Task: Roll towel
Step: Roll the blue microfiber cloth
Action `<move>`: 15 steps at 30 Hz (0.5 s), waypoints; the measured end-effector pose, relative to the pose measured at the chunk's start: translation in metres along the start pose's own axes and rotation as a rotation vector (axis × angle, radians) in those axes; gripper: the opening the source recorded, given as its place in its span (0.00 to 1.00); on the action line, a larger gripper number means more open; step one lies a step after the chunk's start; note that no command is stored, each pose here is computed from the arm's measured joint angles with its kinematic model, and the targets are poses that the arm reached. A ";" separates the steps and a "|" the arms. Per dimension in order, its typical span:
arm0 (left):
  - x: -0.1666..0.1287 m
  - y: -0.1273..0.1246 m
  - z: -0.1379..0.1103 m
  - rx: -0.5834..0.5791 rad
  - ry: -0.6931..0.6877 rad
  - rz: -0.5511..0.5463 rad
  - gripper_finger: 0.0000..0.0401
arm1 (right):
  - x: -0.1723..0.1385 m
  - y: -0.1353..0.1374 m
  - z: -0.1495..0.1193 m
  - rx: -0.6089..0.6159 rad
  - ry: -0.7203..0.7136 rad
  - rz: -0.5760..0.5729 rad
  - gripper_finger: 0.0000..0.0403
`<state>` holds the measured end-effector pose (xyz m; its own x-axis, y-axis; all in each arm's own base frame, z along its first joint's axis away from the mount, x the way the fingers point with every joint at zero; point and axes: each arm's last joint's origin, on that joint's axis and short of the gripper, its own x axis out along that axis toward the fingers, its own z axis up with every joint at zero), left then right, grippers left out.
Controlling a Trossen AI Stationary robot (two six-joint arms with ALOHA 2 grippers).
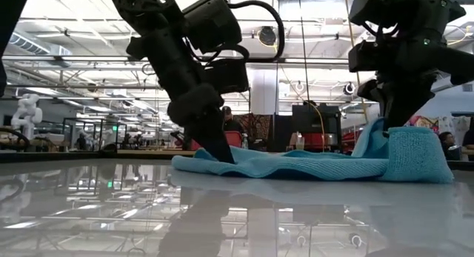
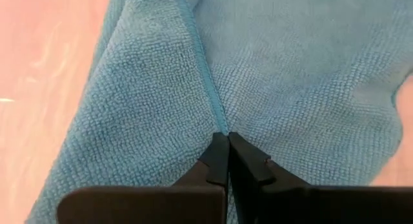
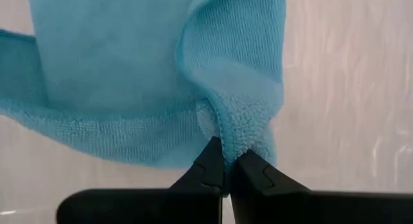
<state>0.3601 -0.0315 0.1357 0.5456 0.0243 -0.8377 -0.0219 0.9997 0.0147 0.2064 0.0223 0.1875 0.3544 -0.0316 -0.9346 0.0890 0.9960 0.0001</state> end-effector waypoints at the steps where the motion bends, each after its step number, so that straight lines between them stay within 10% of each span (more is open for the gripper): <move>1: -0.001 0.000 0.000 -0.002 0.004 -0.012 0.02 | 0.000 0.000 -0.001 -0.001 0.010 -0.002 0.00; 15: -0.007 0.000 0.003 -0.016 -0.004 -0.105 0.02 | 0.000 -0.001 -0.003 -0.006 0.032 -0.006 0.03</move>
<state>0.3584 -0.0313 0.1431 0.5486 -0.0803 -0.8322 0.0224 0.9964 -0.0813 0.2034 0.0219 0.1865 0.3244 -0.0351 -0.9453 0.0854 0.9963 -0.0078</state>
